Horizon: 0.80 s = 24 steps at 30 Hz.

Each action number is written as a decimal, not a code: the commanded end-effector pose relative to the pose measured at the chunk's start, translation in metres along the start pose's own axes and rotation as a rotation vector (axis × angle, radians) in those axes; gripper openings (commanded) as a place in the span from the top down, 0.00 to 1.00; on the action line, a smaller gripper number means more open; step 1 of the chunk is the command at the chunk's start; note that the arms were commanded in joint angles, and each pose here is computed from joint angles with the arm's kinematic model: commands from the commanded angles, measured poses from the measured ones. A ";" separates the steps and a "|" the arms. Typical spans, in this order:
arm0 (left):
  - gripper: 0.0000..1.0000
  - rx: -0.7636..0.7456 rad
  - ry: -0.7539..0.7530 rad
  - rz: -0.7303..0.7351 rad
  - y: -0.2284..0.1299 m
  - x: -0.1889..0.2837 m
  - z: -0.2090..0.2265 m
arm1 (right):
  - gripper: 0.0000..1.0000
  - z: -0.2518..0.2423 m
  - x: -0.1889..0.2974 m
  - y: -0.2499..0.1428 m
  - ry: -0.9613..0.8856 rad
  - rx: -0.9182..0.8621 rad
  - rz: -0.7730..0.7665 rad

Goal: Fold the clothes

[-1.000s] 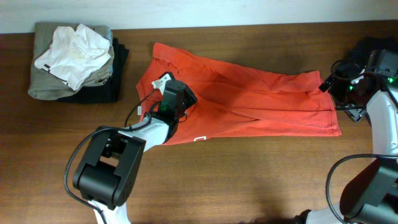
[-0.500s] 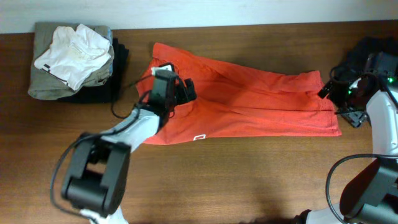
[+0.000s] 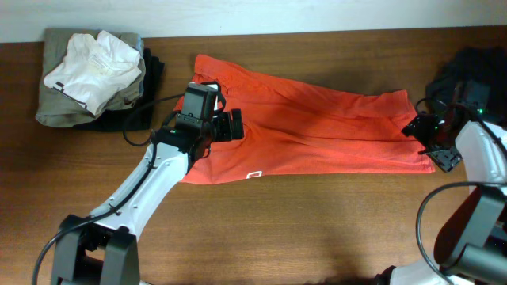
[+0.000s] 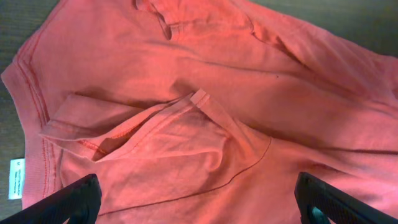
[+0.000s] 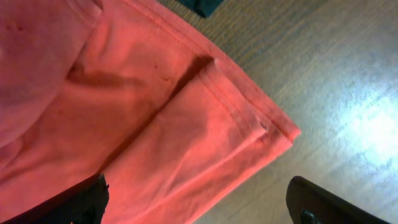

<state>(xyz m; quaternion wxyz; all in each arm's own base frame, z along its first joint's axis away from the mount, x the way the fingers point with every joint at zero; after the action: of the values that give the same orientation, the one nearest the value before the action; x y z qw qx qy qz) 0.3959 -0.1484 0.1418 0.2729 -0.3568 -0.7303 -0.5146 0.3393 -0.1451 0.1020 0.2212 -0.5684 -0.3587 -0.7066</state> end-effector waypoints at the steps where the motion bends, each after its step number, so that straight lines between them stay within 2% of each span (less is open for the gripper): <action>1: 0.01 -0.015 0.003 0.025 -0.005 -0.003 0.002 | 0.06 -0.012 -0.026 -0.005 -0.047 0.054 0.052; 6: 0.01 -0.016 0.007 0.031 -0.006 -0.002 0.003 | 0.14 -0.030 -0.049 -0.011 -0.064 0.017 0.126; 8: 0.01 -0.015 0.006 0.031 -0.006 -0.002 0.003 | 0.21 -0.031 -0.051 -0.011 -0.052 0.049 0.131; 11: 0.01 -0.015 0.007 0.031 -0.006 -0.002 0.003 | 0.22 -0.030 -0.052 -0.010 -0.043 0.062 0.128; 14: 0.01 -0.015 0.006 0.032 -0.006 -0.002 0.003 | 0.39 -0.029 -0.054 -0.010 -0.035 0.062 0.128; 15: 0.01 -0.015 0.006 0.032 -0.006 -0.002 0.003 | 0.42 -0.028 -0.054 -0.010 -0.032 0.061 0.129; 24: 0.01 -0.015 0.006 0.032 -0.006 -0.002 0.003 | 0.43 -0.026 -0.058 -0.010 -0.010 0.060 0.118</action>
<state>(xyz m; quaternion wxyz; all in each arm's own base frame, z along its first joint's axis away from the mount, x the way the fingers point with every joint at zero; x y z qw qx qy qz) 0.3925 -0.1471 0.1385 0.2818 -0.3612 -0.7250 -0.5143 0.3340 -0.1678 0.0517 0.2646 -0.5847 -0.3524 -0.6811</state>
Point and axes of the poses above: each gripper's point midway between its finger pads, its own x axis back along the fingers, its own z axis along the line the jaws close on, y = z × x, the point moved 3 cm from there along x, back along the fingers, and after that the axes turned 8 degrees about x, right-handed, at the moved point
